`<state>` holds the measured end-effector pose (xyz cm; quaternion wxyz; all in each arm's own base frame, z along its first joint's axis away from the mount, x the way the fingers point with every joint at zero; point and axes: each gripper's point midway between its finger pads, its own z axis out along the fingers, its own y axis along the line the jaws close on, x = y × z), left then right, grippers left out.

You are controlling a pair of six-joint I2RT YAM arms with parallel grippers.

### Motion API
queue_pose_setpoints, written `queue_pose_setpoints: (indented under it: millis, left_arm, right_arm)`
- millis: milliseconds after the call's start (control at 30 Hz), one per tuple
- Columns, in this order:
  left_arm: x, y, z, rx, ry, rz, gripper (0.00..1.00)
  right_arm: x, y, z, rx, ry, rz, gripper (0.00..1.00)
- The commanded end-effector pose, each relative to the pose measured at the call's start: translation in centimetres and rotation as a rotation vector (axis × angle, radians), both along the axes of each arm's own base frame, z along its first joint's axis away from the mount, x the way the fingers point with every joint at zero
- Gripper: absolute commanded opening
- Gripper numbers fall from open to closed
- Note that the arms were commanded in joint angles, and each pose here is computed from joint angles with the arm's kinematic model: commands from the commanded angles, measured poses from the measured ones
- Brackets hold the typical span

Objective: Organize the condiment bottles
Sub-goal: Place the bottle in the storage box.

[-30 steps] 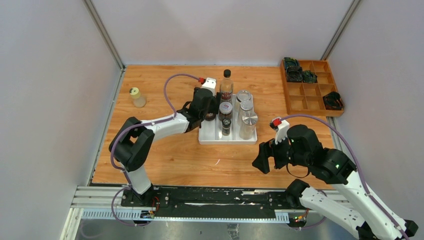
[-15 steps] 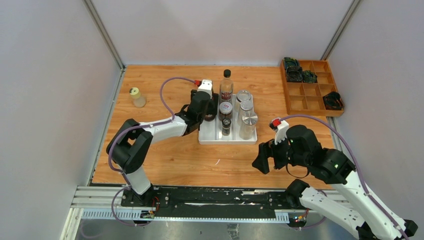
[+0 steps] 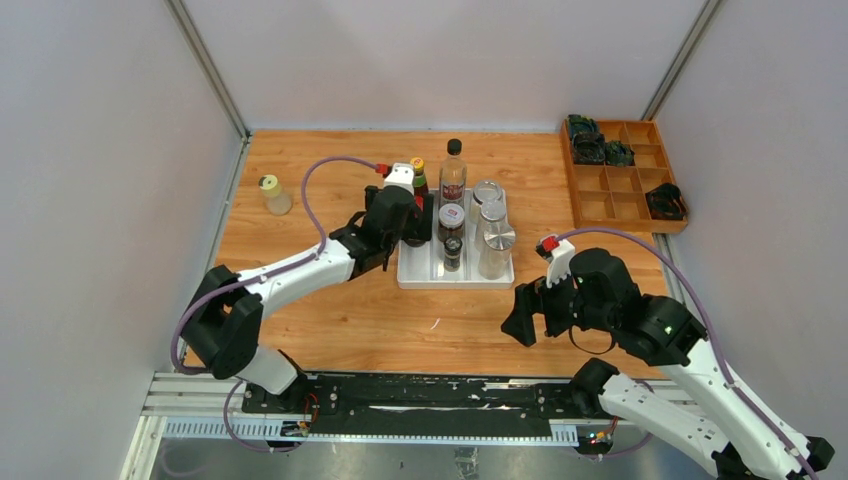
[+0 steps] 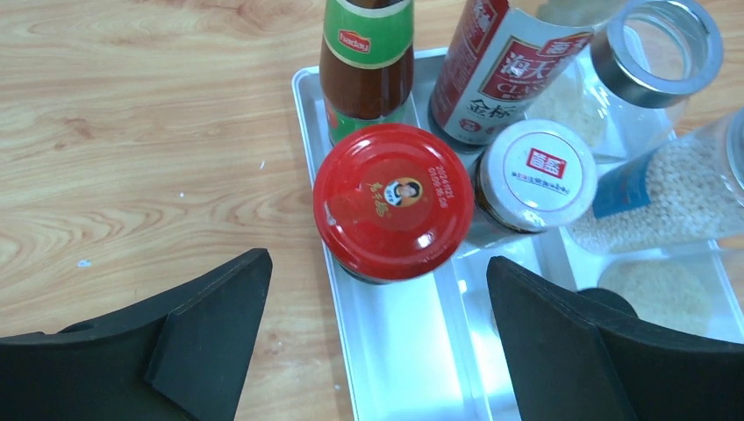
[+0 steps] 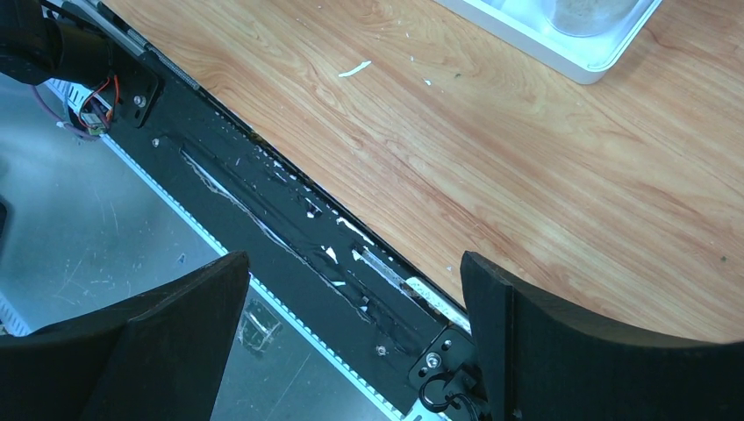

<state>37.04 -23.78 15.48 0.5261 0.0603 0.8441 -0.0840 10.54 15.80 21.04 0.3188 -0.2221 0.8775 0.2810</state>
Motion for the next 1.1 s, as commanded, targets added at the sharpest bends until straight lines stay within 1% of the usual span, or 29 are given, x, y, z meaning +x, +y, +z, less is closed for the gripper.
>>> queue_pose_setpoints:
  millis: [0, 100, 167, 233, 333, 400, 433, 500, 533, 567, 600, 700, 767, 833, 933, 1067]
  left_arm:
    - [-1.3, 0.2, 3.4, -0.009, -0.003, 0.012, 1.00]
    - [-1.5, 2.0, 5.7, 0.007, -0.037, 0.081, 1.00]
    - [-1.6, 3.7, 7.3, 0.019, -0.062, 0.157, 1.00]
    - [-1.8, 6.4, 8.6, 0.049, -0.086, 0.290, 1.00]
    - [-1.6, 10.3, 10.8, 0.104, -0.163, 0.508, 1.00]
    - [-0.5, 12.4, 11.2, 0.121, -0.174, 0.595, 1.00]
    - [0.4, 14.1, 11.0, 0.129, -0.165, 0.647, 1.00]
    - [2.3, 16.7, 9.5, 0.110, -0.118, 0.699, 1.00]
    - [3.4, 17.7, 8.2, 0.087, -0.080, 0.705, 0.97]
    - [4.3, 18.6, 7.0, 0.068, -0.046, 0.700, 0.91]
    - [4.9, 19.8, 6.0, 0.087, -0.035, 0.732, 0.89]
    - [5.4, 22.6, 4.1, 0.210, -0.026, 0.844, 0.89]
    - [5.6, 23.7, 2.9, 0.266, -0.017, 0.896, 0.90]
    - [5.7, 24.9, 1.8, 0.288, -0.006, 0.937, 0.91]
    - [6.1, 26.5, 0.4, 0.258, 0.007, 0.968, 0.90]
    - [6.2, 28.5, 0.1, 0.280, 0.003, 1.008, 0.88]
  right_arm:
    - [-0.6, 0.5, -0.3, 0.014, 0.021, 0.027, 0.96]
    - [-0.7, 0.5, -0.3, 0.019, 0.021, 0.030, 0.96]
    - [-0.8, 0.4, -0.3, 0.022, 0.018, 0.031, 0.96]
    - [-0.8, 0.3, -0.4, 0.022, 0.016, 0.029, 0.96]
    - [-0.9, 0.4, -0.5, 0.026, 0.019, 0.033, 0.96]
    - [-1.0, 0.4, -0.3, 0.031, 0.016, 0.038, 0.96]
    - [-1.0, 0.4, -0.1, 0.034, 0.013, 0.038, 0.96]
    - [-1.1, 0.3, 0.3, 0.038, 0.005, 0.041, 0.96]
    - [-1.2, 0.2, 0.4, 0.038, 0.004, 0.042, 0.96]
    - [-1.2, 0.1, 0.5, 0.039, 0.001, 0.039, 0.96]
    - [-1.2, 0.1, 0.6, 0.039, -0.003, 0.038, 0.96]
    - [-1.4, -0.1, 0.5, 0.043, -0.001, 0.038, 0.96]
    - [-1.5, -0.1, 0.2, 0.044, 0.005, 0.036, 0.96]
    - [-1.6, -0.2, -0.1, 0.046, 0.011, 0.035, 0.96]
    - [-1.7, -0.2, -0.3, 0.046, 0.016, 0.034, 0.96]
    - [-1.7, -0.1, -0.6, 0.036, 0.021, 0.036, 0.96]
